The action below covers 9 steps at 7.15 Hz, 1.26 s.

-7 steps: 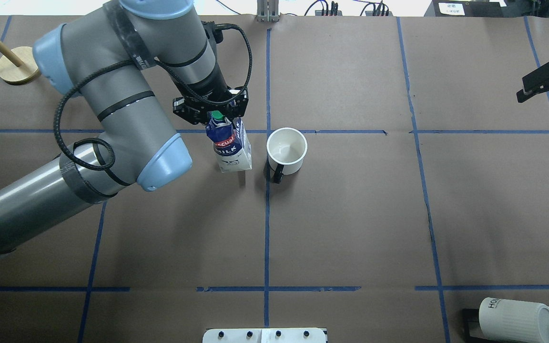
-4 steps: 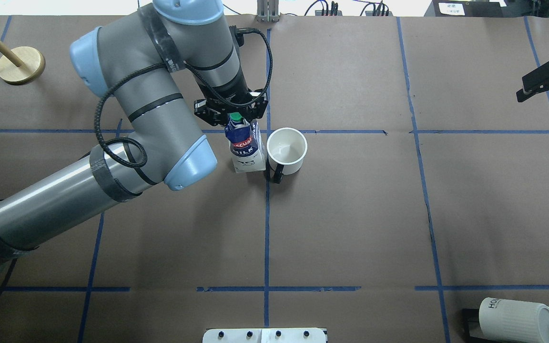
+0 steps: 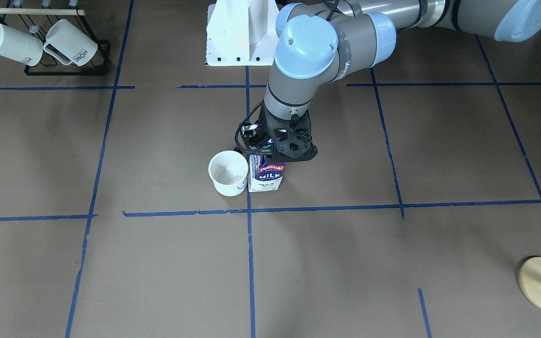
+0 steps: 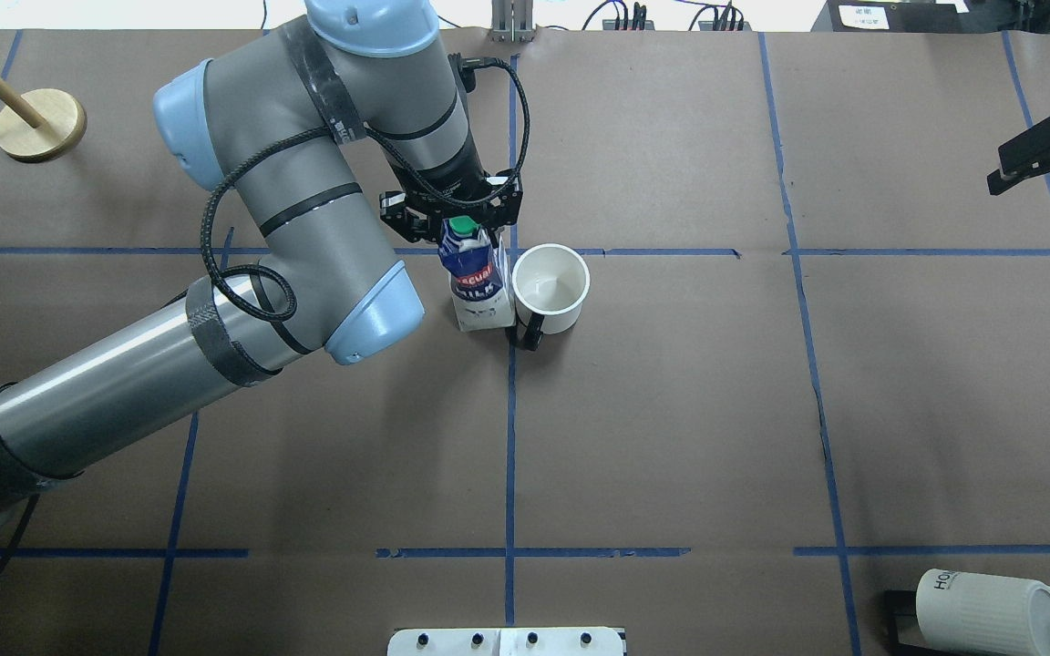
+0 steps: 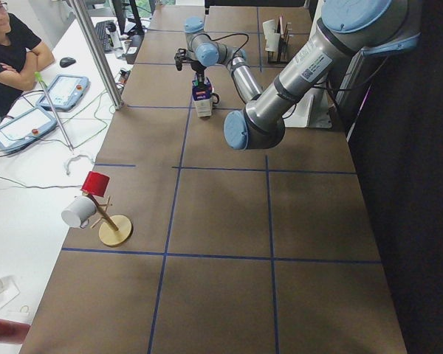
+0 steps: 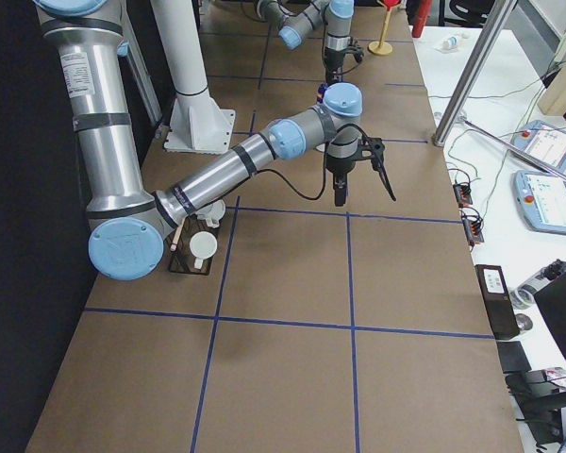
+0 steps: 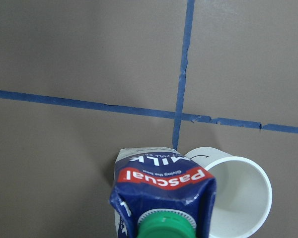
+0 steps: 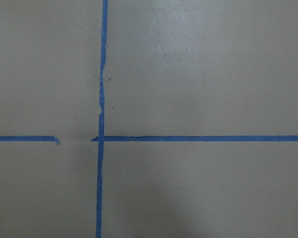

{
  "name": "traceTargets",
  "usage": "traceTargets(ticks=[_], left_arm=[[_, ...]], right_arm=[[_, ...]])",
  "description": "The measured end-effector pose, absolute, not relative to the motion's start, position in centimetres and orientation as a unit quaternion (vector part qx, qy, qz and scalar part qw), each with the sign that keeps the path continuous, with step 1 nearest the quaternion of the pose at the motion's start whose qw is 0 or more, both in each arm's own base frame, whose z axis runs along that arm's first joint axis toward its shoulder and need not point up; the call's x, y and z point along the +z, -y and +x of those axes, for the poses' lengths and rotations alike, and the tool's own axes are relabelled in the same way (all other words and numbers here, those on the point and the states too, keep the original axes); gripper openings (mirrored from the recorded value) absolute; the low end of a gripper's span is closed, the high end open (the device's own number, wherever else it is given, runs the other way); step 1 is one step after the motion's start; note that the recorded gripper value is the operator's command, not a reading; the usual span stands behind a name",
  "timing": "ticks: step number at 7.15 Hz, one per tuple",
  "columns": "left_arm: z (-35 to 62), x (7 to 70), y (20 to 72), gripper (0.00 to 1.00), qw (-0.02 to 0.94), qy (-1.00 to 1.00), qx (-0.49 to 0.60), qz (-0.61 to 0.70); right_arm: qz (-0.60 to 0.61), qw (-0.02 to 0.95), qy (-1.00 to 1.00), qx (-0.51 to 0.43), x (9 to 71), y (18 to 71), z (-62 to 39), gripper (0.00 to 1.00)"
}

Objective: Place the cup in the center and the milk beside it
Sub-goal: 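Release the milk carton and raise the left gripper away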

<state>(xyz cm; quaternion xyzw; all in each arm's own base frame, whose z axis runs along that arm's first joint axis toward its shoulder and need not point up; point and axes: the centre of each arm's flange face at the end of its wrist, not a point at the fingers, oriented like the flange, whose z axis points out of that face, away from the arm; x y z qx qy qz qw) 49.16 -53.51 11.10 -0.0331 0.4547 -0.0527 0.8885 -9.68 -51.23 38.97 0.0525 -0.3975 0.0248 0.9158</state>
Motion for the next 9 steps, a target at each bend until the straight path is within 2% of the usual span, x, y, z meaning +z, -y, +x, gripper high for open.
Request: traceTargets(ticks=[5, 7, 9], left_arm=[[47.8, 10.3, 53.5, 1.00, 0.886, -0.460, -0.056, -0.031], [42.2, 8.4, 53.8, 1.00, 0.878, -0.473, -0.068, -0.030], [34.8, 12.7, 52.6, 1.00, 0.879, -0.474, -0.043, -0.009]], right_arm=[[0.053, 0.916, 0.398, 0.025, 38.9, 51.3, -9.7, 1.00], [0.052, 0.916, 0.398, 0.023, 39.0, 51.3, -9.7, 1.00], [0.054, 0.917, 0.395, 0.013, 39.9, 51.1, -9.1, 1.00]])
